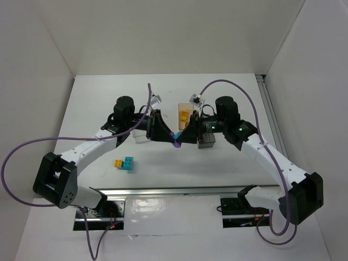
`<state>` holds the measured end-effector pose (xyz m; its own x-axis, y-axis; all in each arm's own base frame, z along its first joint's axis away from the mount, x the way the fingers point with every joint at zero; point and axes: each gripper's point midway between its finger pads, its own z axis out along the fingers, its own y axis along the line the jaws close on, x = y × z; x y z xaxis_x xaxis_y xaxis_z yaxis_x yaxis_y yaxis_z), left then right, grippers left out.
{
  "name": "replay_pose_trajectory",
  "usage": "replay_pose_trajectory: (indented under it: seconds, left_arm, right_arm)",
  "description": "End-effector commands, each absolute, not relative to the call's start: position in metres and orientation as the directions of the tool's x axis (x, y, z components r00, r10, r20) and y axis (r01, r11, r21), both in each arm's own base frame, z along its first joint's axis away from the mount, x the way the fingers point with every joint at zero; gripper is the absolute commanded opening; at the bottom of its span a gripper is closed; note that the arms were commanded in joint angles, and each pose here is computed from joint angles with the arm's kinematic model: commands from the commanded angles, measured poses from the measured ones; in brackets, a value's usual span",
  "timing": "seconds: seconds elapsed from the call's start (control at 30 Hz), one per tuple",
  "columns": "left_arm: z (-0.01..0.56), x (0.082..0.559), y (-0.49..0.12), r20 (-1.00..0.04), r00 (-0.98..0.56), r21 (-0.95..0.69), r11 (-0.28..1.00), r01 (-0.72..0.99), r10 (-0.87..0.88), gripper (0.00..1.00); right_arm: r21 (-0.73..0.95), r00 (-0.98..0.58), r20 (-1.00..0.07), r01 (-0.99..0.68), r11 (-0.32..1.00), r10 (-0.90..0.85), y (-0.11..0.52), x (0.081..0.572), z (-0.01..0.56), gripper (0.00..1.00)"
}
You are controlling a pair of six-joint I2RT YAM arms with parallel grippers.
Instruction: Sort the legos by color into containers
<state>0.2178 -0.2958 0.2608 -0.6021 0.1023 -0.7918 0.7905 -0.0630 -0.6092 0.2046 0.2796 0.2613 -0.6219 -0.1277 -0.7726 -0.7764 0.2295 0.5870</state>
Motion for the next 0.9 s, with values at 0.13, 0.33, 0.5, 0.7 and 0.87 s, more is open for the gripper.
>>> replay_pose_trajectory:
  seconds: [0.13,0.33,0.5,0.7,0.87]
  left_arm:
    - [0.274,0.224,-0.298,-0.843,-0.529,-0.535,-0.045,0.844,0.099,0.0]
    - [0.251,0.277,-0.324,-0.763,-0.641,-0.631,0.126,0.766,0.077,0.0]
    - [0.235,0.329,-0.38,-0.631,-0.775,-0.723,0.338,0.603,0.034,0.0]
    - [0.166,0.369,-0.415,-0.508,-0.861,-0.686,0.615,0.389,-0.023,0.0]
    - [0.13,0.361,-0.432,-0.473,-0.881,-0.617,0.708,0.345,0.017,0.0]
  right_arm:
    - [0.474,-0.581,-0.812,-0.607,0.637,0.051,0.216,0.264,0.277,0.18]
    - [0.449,-0.549,-0.798,-0.268,0.852,0.248,0.148,0.304,0.27,0.12]
    - [0.369,-0.452,-0.822,0.039,0.929,0.346,0.089,0.312,0.264,0.17]
    - [0.315,-0.37,-0.857,0.178,0.932,0.36,0.048,0.292,0.278,0.19]
    - [0.29,-0.346,-0.87,0.216,0.932,0.351,0.036,0.282,0.282,0.19]
